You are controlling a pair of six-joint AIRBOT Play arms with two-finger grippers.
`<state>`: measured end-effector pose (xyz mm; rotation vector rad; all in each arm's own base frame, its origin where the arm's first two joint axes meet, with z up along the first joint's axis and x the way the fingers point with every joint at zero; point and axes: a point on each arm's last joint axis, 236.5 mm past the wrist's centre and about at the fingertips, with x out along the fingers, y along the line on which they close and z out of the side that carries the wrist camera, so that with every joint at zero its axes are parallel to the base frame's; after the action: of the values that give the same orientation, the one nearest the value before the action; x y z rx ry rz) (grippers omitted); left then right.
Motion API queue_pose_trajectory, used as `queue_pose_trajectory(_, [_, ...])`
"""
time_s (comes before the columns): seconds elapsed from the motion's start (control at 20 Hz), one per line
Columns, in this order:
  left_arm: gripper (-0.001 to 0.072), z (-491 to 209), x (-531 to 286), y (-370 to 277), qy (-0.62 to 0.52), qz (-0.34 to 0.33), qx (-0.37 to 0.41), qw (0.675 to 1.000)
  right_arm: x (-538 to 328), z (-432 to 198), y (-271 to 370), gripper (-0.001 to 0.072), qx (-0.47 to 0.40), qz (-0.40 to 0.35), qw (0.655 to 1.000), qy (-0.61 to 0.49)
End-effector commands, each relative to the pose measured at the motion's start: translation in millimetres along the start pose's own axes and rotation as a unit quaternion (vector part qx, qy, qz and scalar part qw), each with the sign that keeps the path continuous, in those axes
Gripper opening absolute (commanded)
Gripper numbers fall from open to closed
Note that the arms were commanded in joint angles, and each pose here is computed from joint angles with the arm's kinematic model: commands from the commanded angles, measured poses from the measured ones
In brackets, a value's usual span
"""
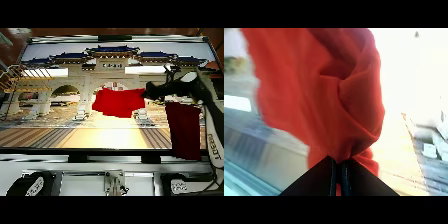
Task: Fold the shirts.
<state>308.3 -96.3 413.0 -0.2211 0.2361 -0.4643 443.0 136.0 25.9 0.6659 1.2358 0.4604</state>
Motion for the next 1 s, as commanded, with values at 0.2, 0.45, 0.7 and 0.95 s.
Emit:
queue_pose_trajectory(0.2, [0.0033, -0.8, -0.2, -0.2, 0.001, 0.0, 0.002, 1.0, -183.8, 19.0, -16.6, 0.0054, 0.051, -0.115, 0.98, -0.154])
queue_pose_trajectory(0.45, [0.0033, -10.4, -5.5, -6.6, 0.021, -0.006, 0.006, 1.0, -273.9, -12.2, -83.4, 0.0053, 0.127, -0.222, 0.945, -0.205])
queue_pose_trajectory(0.7, [0.0033, -9.3, -14.0, -13.5, 0.016, -0.009, 0.012, 1.0, -311.6, 8.3, -111.7, 0.0053, 0.188, -0.211, 0.915, -0.289])
queue_pose_trajectory(0.95, [0.0033, -9.3, -14.0, -13.4, 0.016, -0.008, 0.012, 1.0, -332.0, 35.1, -111.6, 0.0053, 0.211, -0.194, 0.886, -0.365])
